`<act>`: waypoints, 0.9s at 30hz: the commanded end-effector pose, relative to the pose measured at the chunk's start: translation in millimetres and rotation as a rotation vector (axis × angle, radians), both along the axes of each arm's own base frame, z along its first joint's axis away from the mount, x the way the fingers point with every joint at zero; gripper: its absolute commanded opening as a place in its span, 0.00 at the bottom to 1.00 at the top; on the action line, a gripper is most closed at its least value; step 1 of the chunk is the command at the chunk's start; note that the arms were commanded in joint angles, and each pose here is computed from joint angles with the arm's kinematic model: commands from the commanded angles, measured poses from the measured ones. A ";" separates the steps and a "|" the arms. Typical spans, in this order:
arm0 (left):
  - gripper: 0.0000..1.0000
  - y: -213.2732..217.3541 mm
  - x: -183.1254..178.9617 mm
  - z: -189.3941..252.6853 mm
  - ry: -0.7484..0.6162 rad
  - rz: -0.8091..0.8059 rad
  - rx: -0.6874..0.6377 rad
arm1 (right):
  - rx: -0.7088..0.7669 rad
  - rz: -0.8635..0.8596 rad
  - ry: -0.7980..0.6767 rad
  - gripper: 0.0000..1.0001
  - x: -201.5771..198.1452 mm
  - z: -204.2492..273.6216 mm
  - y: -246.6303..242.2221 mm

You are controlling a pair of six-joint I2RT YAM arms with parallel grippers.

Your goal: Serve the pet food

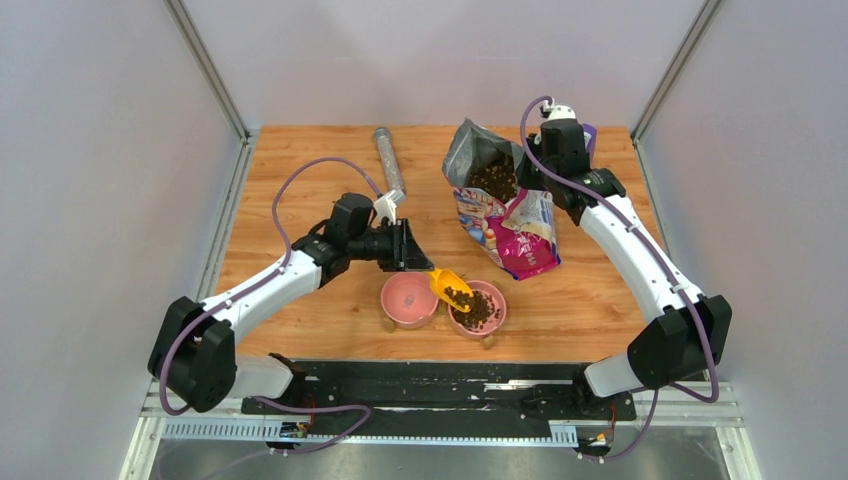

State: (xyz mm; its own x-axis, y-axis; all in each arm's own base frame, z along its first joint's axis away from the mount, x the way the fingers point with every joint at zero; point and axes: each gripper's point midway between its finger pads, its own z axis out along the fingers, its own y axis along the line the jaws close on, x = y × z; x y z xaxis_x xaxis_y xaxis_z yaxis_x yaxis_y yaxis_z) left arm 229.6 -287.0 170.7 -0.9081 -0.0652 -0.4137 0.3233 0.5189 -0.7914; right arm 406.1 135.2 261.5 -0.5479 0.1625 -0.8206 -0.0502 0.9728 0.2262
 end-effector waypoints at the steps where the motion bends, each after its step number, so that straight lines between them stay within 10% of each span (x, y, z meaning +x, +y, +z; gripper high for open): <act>1: 0.00 -6.0 4.2 17.2 -0.170 -0.032 0.105 | 0.002 -0.019 -0.011 0.00 -8.5 7.0 -7.0; 14: 0.00 -14.8 -4.8 57.9 -0.426 -0.140 0.240 | -0.007 -0.036 -0.009 0.00 -7.4 5.0 -10.4; 27: 0.00 -7.9 13.9 187.5 -0.722 -0.082 0.088 | 0.013 -0.017 -0.020 0.00 -8.2 8.4 -6.2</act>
